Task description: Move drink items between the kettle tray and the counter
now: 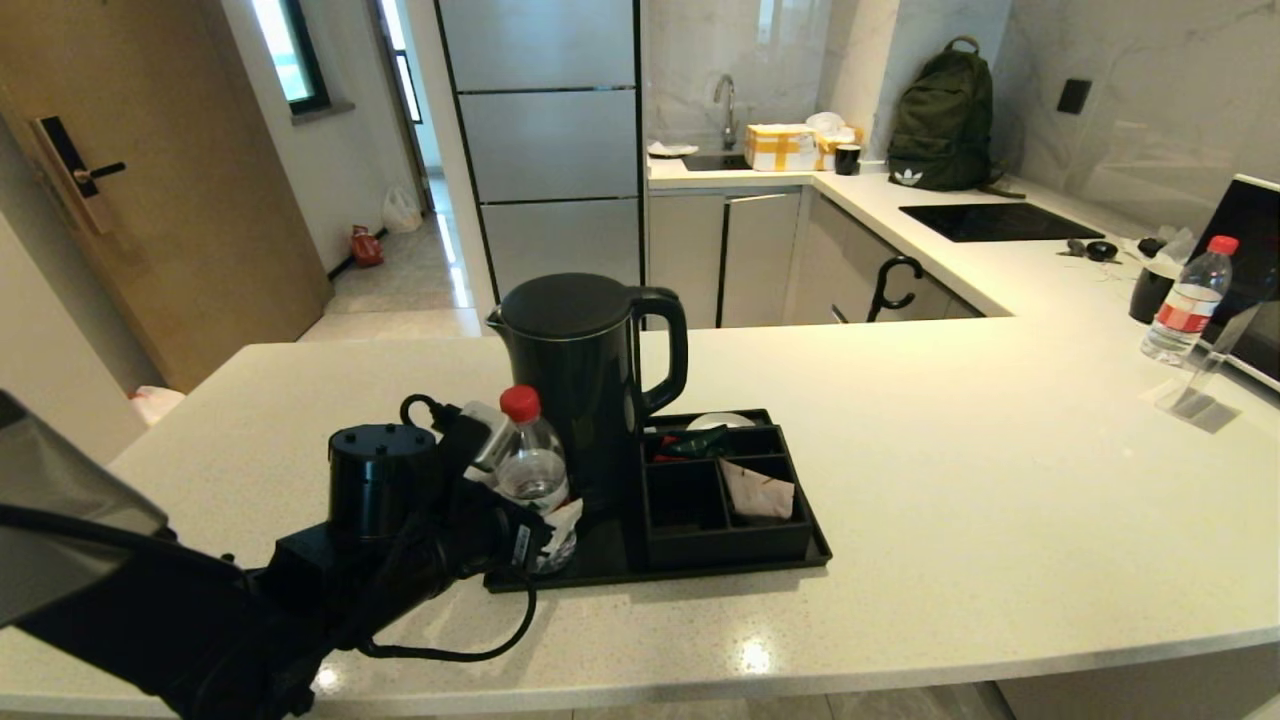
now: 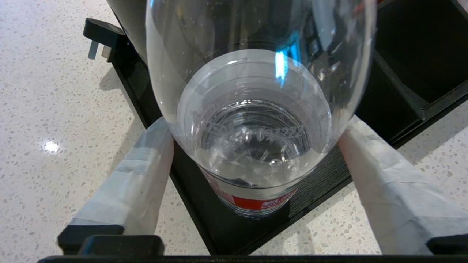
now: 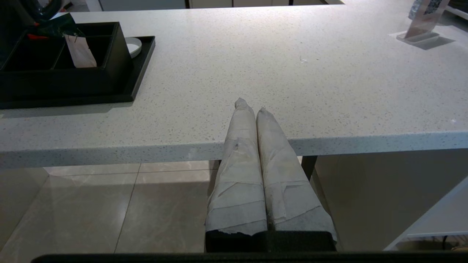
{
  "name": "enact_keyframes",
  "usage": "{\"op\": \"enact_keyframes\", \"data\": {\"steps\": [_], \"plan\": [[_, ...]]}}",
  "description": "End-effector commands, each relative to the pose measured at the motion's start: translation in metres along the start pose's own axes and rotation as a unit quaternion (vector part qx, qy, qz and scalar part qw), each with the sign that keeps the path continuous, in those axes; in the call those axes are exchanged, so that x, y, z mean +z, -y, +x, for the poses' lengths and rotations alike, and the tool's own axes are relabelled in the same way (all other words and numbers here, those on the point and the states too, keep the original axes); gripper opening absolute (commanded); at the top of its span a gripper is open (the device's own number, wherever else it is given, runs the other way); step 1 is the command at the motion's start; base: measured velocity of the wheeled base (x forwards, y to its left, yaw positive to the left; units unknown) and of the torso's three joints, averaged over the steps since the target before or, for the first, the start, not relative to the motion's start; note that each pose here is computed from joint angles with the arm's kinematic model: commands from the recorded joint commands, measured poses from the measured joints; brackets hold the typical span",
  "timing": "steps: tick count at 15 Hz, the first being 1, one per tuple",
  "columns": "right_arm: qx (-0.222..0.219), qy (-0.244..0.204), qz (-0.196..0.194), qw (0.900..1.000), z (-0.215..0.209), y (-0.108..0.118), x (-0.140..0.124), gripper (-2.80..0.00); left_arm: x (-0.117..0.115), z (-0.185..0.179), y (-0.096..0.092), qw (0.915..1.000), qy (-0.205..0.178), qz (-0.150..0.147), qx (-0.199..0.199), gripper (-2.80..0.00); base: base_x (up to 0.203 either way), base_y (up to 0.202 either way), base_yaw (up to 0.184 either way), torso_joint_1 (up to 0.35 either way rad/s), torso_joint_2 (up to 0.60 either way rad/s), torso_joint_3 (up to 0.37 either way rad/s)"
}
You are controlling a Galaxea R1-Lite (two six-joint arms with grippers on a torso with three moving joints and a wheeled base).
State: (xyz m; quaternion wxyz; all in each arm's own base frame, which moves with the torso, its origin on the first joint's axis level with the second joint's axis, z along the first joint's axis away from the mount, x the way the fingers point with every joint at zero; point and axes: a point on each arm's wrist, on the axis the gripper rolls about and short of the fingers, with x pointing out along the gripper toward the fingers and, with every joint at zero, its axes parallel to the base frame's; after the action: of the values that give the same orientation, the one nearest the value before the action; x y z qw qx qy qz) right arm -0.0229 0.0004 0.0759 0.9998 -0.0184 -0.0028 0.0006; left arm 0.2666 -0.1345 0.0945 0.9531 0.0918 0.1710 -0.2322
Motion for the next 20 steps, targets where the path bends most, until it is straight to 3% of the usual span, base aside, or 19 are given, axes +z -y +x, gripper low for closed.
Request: {"op": "enact_keyframes", "data": {"steps": [1,2,5,9,12,15,16,18,20], "plan": [[0.000,-0.001,0.000,1.000,0.000,0.000,0.000,-2.80,0.002,-0.001,0.000,1.0000,0.005,0.000,0.001,0.00,0.000,0.000,0.000,0.000,0.00,0.000],[0.000,-0.001,0.000,1.000,0.000,0.000,0.000,-2.80,0.001,-0.009,-0.001,1.0000,0.005,0.001,0.004,0.00,0.000,0.000,0.000,0.000,0.00,0.000],[0.000,0.000,0.000,1.000,0.000,0.000,0.000,-2.80,0.022,-0.060,-0.005,0.9974,0.062,-0.001,0.038,0.00,0.000,0.000,0.000,0.000,0.00,0.000],[0.000,-0.001,0.000,1.000,0.000,0.000,0.000,-2.80,0.023,-0.091,-0.007,0.9953,0.070,0.003,0.068,0.00,0.000,0.000,0.000,0.000,0.00,0.000],[0.000,0.000,0.000,1.000,0.000,0.000,0.000,-2.80,0.023,-0.104,-0.008,0.9949,0.053,0.003,0.086,0.00,0.000,0.000,0.000,0.000,0.00,0.000],[0.000,-0.001,0.000,1.000,0.000,0.000,0.000,-2.80,0.034,-0.163,-0.020,0.9863,0.060,-0.012,0.153,0.00,0.000,0.000,0.000,0.000,0.00,0.000],[0.000,-0.001,0.000,1.000,0.000,0.000,0.000,-2.80,0.033,-0.181,-0.027,0.9806,0.051,-0.023,0.188,-2.80,0.000,0.000,0.000,0.000,0.00,0.000],[0.000,-0.001,0.000,1.000,0.000,0.000,0.000,-2.80,0.029,-0.226,-0.042,0.9560,0.039,-0.053,0.286,-2.80,0.000,0.000,0.000,0.000,0.00,0.000],[0.000,-0.001,0.000,1.000,0.000,0.000,0.000,-2.80,0.025,-0.269,-0.038,0.9352,0.029,-0.075,0.345,-2.80,0.000,0.000,0.000,0.000,0.00,0.000]]}}
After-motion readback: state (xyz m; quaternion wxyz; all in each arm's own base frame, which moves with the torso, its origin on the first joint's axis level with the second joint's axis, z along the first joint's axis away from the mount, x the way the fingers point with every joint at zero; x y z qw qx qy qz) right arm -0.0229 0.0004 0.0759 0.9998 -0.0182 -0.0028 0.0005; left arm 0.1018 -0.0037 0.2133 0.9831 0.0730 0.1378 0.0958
